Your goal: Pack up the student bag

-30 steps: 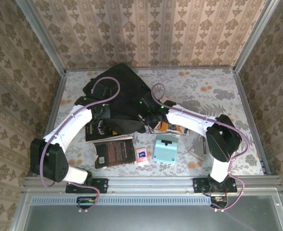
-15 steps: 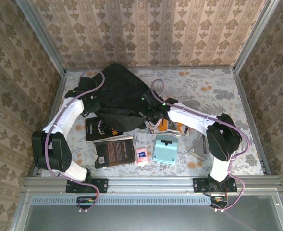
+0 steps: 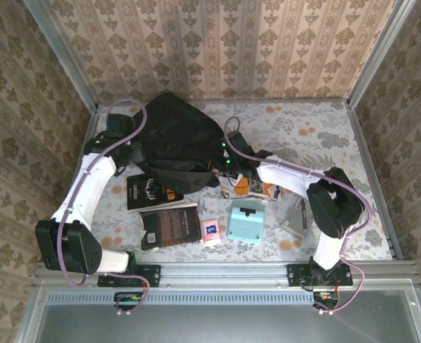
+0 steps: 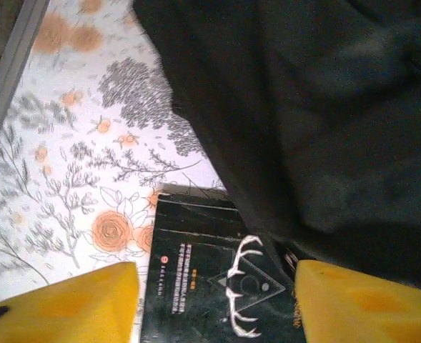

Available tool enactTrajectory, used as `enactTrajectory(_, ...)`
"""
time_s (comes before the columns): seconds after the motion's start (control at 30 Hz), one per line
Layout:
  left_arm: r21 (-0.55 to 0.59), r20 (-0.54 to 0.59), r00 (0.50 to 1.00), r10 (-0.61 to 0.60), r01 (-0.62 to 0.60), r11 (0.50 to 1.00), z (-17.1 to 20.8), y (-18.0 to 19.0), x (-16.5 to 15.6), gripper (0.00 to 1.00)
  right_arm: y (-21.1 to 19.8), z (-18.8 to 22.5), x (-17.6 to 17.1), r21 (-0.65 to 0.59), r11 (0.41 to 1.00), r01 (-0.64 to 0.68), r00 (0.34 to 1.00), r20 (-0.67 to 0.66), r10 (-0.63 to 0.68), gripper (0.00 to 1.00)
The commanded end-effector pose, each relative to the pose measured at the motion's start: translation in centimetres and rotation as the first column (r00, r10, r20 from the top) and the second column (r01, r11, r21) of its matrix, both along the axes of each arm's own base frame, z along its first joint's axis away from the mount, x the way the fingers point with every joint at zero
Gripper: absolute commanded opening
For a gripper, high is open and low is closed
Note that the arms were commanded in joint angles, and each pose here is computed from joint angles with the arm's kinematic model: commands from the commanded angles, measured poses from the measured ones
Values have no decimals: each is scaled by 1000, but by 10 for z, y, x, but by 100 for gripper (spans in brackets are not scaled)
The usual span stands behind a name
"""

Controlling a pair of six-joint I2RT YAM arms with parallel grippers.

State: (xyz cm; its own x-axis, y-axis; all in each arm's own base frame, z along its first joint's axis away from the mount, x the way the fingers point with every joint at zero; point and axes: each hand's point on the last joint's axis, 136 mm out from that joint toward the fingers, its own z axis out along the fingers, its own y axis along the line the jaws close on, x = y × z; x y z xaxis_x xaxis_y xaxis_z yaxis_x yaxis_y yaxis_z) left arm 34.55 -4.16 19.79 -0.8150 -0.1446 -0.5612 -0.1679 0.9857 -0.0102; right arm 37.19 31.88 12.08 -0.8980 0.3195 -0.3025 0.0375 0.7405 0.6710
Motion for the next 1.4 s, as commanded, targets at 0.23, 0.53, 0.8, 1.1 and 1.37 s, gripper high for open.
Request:
enactTrajectory(0.23,170,55,752,-657,642,748,23,-141,-20,77,34,60,5,228,954,-197,965,219,148,0)
enactTrajectory(0.53,199,54,669,-741,720,664,15,-159,-6,76,37,56,2,263,942,-209,966,205,157,0)
enactTrajectory(0.8,244,-30,711,-702,687,685,-11,-155,19,64,37,57,0,291,932,-218,966,198,164,0)
enactTrajectory(1.1,243,126,812,-570,531,812,34,-129,35,0,14,45,-2,202,969,-139,976,195,100,4)
enactTrajectory(1.37,-20,256,851,-459,479,878,52,-108,15,0,-7,64,6,204,975,-84,960,279,24,46)
